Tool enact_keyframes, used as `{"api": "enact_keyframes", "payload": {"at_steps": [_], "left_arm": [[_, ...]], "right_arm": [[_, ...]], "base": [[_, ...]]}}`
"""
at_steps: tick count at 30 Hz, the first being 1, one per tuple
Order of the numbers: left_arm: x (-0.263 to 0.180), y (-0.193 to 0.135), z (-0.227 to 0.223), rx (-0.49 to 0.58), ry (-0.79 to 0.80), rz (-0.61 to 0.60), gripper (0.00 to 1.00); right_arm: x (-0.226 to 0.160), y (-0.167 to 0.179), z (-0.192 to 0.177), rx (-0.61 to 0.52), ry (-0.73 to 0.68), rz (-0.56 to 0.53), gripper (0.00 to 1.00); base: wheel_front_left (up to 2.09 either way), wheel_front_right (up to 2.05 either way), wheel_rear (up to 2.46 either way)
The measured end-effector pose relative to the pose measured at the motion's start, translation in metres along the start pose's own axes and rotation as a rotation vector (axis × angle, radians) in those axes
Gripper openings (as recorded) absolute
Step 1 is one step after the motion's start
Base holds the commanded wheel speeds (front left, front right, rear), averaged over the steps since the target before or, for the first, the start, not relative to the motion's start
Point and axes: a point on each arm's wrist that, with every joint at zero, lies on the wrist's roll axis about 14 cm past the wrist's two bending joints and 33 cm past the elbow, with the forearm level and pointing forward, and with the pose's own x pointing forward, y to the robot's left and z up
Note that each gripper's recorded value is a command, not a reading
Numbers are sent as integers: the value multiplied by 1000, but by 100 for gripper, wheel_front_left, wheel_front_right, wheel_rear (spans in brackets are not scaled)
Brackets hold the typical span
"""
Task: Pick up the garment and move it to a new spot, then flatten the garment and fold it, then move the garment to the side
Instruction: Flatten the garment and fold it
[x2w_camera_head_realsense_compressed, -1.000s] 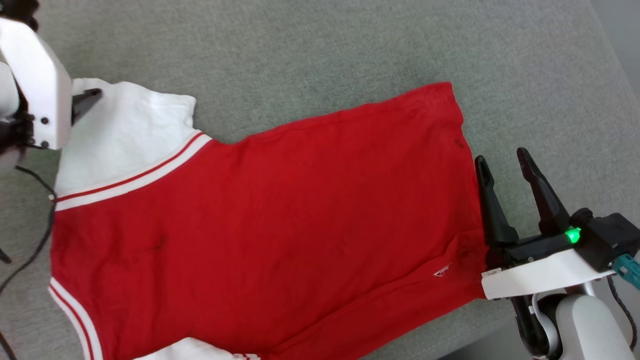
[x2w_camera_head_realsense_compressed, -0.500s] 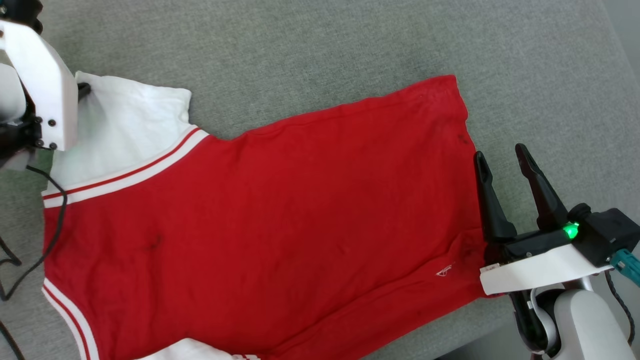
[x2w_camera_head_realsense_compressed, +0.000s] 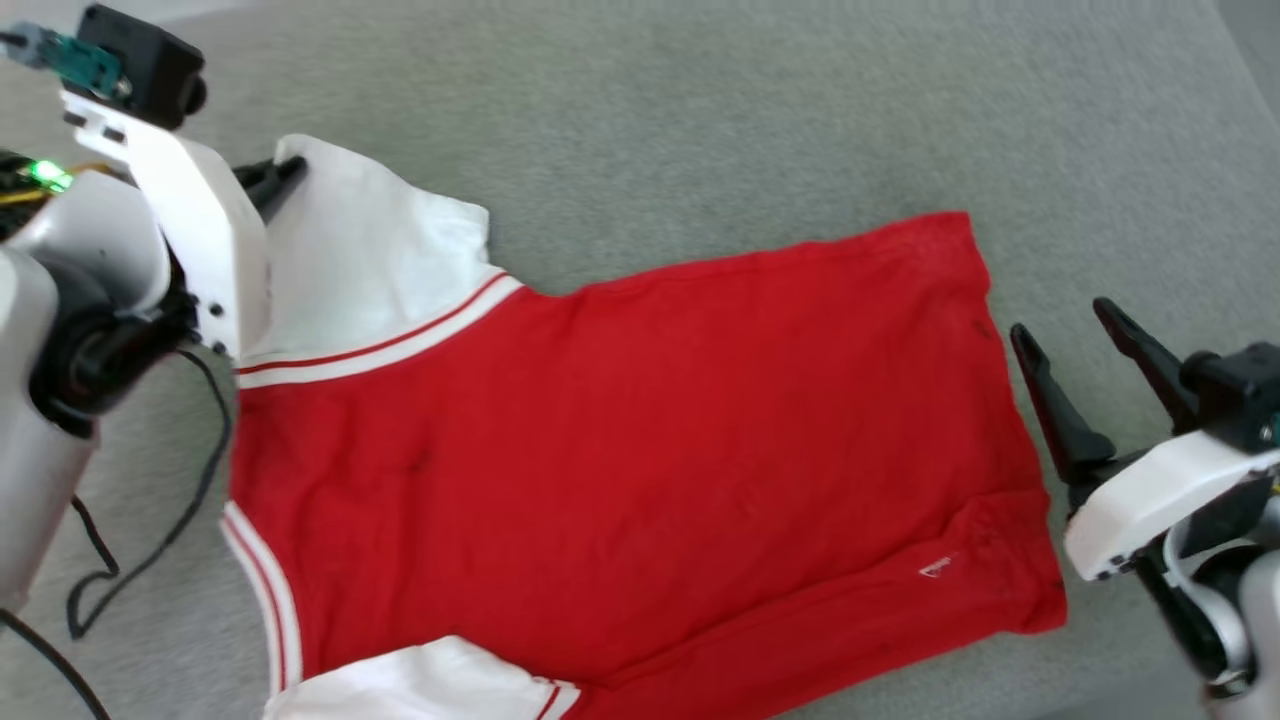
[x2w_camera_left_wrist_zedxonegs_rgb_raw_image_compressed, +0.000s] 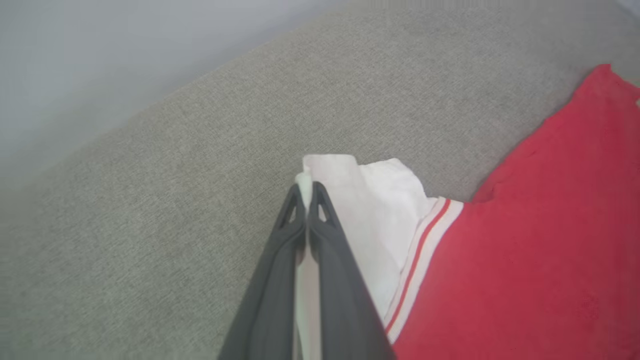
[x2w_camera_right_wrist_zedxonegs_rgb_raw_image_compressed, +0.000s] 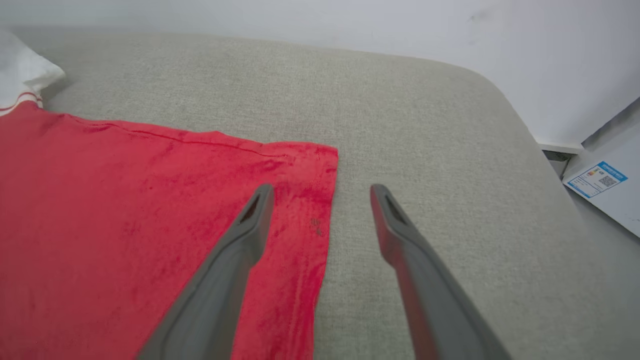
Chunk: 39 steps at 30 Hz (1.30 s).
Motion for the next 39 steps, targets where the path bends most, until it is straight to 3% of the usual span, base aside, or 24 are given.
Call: {"api": "enact_keyframes", "payload": {"at_steps": [7,21,36,37,38,39], "left_arm": [[-47,-23,8,-23,-113,-38,0],[-90,-44,-12,12,-199,-24,0],[-100,-47,-39,-40,-203,2,0],[-101,-48,-42,-46,-196,2,0],[-101,-48,-45,-52,-193,3,0],[-102,-47,-46,-57,-193,7,0]], "right_arm": [[10,3,6,-74,208,108,100],[67,-17,-21,-110,560,97,100],[107,15,-70,-164,710,173,100],[108,17,-71,-159,713,178,85],[109,17,-71,-159,704,181,11],[109,17,-71,-156,695,179,0]], "base": [[0,0,0],[0,0,0],[0,0,0],[0,0,0],[0,0,0],[0,0,0]]}}
